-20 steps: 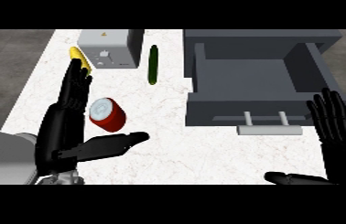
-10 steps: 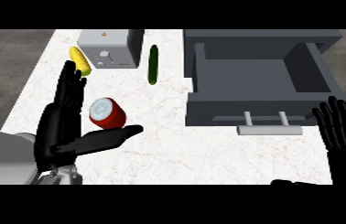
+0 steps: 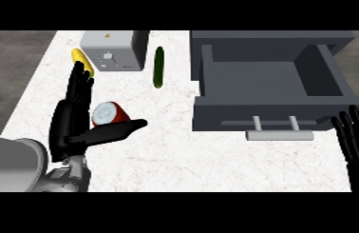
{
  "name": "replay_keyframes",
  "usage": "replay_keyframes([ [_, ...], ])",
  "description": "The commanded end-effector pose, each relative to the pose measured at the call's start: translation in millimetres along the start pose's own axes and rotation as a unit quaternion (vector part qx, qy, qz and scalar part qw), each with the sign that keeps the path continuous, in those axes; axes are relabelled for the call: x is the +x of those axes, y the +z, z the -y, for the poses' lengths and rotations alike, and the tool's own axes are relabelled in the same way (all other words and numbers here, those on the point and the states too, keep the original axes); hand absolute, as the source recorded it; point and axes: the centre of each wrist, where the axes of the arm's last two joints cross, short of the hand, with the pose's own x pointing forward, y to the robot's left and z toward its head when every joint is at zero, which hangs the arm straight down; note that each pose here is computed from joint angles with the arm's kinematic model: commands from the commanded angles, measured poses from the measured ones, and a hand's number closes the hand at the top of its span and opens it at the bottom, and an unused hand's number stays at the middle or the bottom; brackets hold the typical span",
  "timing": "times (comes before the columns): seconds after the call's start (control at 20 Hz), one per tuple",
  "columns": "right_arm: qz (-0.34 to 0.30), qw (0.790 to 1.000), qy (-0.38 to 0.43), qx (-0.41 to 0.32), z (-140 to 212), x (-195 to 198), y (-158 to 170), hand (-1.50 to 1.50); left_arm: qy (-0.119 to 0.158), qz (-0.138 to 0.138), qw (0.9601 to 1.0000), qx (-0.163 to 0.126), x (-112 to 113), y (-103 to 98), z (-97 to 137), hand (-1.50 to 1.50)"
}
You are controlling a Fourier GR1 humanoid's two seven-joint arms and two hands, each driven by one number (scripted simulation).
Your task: Pick up the can, place it into the drawer and close the drawer
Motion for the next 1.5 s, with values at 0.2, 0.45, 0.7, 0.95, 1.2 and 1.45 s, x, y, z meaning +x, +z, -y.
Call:
replay_keyframes([
  [0.2,-0.008,1.0,0.001,0.003,15.5,2.6,-3.5,-1.5,-0.006,-0.001,0.9999,0.013,-29.2,-14.4,-16.0,-1.5],
  [0.45,0.011,1.0,0.004,0.002,17.6,-3.9,-14.5,-1.5,-0.007,-0.014,0.9997,0.021,-74.7,7.0,-21.9,-1.5],
  [0.7,0.002,1.0,-0.001,-0.001,19.4,-14.1,9.0,-1.5,-0.007,-0.022,0.9993,0.028,-75.2,-13.5,-20.6,-1.5],
  [0.95,-0.006,1.0,0.008,0.001,6.4,-15.9,-0.2,-1.5,-0.016,-0.025,0.9988,0.038,-106.3,9.9,-26.1,-1.5],
  [1.2,0.004,1.0,0.001,-0.007,8.5,-11.8,11.2,-1.5,-0.018,-0.033,0.9989,0.029,-102.5,2.3,-41.3,-1.5],
  [1.45,0.009,1.0,0.004,-0.007,-8.3,1.6,-9.3,-1.5,-0.008,-0.047,0.9984,0.03,-119.4,-10.6,-37.9,-1.5],
])
